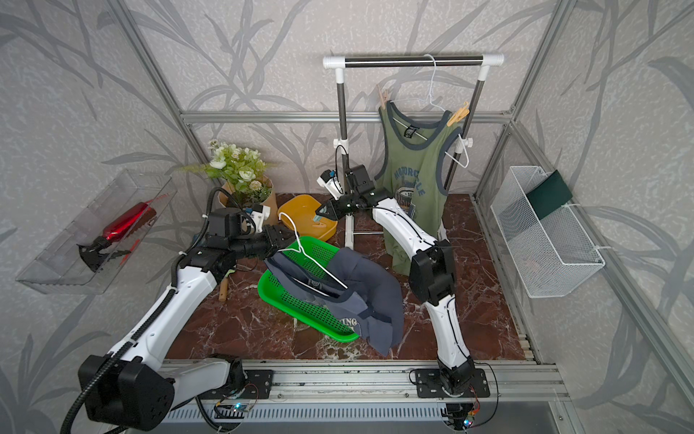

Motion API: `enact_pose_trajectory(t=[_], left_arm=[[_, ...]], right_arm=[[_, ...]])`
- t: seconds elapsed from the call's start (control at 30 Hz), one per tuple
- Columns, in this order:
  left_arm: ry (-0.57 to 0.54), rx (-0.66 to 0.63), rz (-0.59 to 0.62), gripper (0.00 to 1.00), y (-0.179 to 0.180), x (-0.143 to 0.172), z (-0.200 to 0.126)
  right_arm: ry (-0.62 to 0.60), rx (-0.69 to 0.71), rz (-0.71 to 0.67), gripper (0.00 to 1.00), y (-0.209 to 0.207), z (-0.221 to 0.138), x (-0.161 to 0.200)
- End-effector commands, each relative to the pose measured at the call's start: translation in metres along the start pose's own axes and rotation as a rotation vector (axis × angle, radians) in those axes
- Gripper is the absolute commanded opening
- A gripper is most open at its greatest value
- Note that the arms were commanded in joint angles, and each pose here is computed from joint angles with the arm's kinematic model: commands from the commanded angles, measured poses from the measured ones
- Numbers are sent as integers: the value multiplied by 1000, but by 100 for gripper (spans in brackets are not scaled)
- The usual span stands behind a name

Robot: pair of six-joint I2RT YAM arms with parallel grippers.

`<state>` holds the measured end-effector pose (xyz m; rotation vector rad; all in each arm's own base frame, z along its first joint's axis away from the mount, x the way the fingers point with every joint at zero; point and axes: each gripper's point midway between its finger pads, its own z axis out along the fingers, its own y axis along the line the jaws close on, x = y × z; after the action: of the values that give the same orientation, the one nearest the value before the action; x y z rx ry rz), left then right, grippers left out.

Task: Remove the clothespins securing tank tops to the hanger
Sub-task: Remove the clothespin from the hanger, then place the clothespin in the storage box.

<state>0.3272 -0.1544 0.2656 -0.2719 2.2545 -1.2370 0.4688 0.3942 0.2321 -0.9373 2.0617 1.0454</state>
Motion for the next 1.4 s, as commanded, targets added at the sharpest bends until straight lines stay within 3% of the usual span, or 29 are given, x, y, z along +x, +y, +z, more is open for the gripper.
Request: enact_pose_trajectory(t=[0.0, 0.37, 0.77, 0.83, 0.87, 0.9, 0.93, 0.97, 1.17, 1.37], left_arm=[[4, 30, 25, 0, -4, 3, -4], [38, 34, 37, 0, 3, 16, -2], [47, 46, 44, 0, 4, 14, 4], [45, 45, 44, 0, 5, 15, 3], [45, 45, 44, 0, 5, 15, 2], [44, 45, 44, 0, 4, 16, 2], [44, 45, 45, 0, 4, 17, 1], [45, 46, 47, 0, 4, 17, 0], [43, 44, 58, 0, 3, 19, -3], [18, 48, 87, 0, -7, 11, -8]], right_arm=[[-1, 83, 14, 14, -27, 14, -5], [-141, 238, 126, 17, -97, 58, -20], [-218, 278, 159, 19, -117, 98, -7], [-224, 313, 181, 27, -124, 102, -3], [-225, 327, 193, 38, -128, 103, 0], [-224, 332, 208, 59, -130, 104, 2], [-218, 335, 217, 73, -130, 104, 4], [-211, 337, 221, 77, -129, 105, 5], [-185, 297, 193, 86, -103, 92, -3], [-220, 264, 116, 87, -53, 34, -35]])
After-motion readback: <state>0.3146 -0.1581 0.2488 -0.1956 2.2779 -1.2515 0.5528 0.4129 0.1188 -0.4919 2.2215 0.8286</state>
